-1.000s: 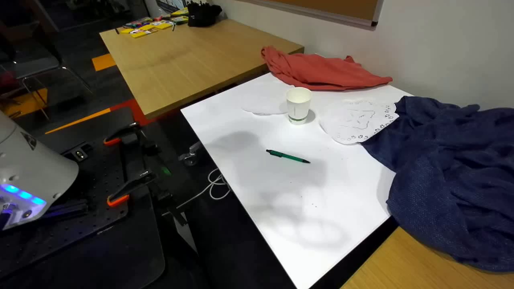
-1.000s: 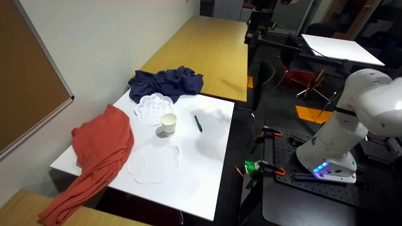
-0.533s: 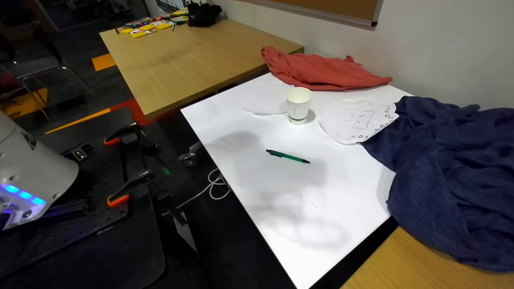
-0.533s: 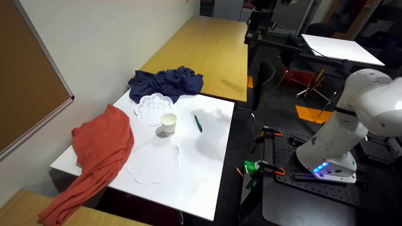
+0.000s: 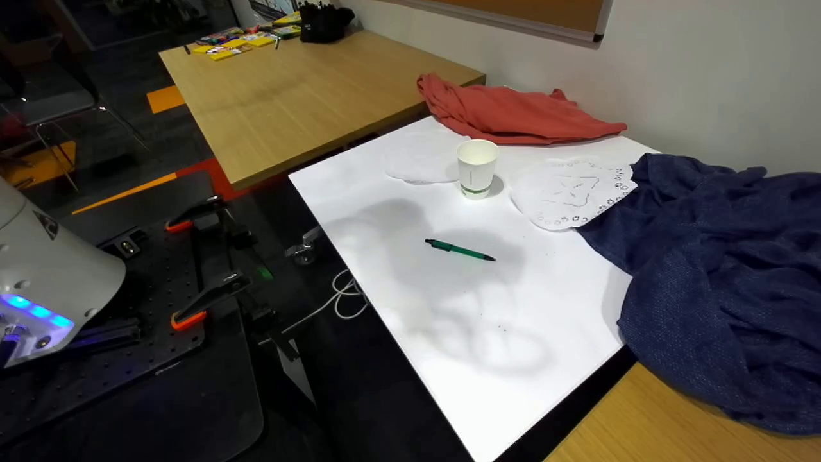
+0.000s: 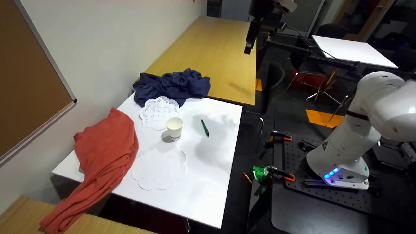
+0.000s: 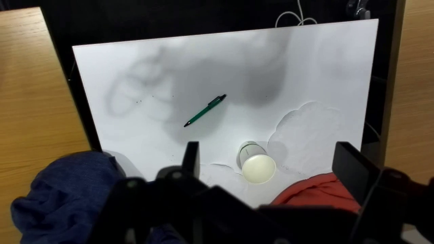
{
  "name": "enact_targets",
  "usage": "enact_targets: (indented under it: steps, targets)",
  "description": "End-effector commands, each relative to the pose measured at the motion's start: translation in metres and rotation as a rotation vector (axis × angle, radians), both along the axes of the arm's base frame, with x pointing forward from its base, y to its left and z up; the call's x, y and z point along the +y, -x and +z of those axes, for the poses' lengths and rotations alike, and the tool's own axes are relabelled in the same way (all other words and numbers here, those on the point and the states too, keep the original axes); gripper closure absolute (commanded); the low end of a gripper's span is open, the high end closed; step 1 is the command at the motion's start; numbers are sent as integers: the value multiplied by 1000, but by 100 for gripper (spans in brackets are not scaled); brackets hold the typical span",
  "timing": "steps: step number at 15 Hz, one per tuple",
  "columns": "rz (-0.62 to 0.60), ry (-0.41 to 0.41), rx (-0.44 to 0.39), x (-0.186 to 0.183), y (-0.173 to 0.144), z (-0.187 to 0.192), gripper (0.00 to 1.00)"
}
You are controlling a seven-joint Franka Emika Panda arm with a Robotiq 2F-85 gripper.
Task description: Put the pen inside the white coffee cup
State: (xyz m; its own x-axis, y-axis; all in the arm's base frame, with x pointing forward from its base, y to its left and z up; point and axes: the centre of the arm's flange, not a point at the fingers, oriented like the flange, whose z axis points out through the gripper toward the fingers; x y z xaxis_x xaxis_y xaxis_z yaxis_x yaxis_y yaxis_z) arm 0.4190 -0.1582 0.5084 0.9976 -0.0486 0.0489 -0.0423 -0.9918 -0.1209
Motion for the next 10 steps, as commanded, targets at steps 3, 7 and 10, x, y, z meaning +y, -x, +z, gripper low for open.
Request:
enact_targets:
  steps: [3, 7, 10]
  targets:
    - [-163, 17, 1, 13, -36, -45, 0]
    - [-274, 9, 16, 12, -63, -91, 0]
    - [-354, -2, 42, 8, -83, -133, 0]
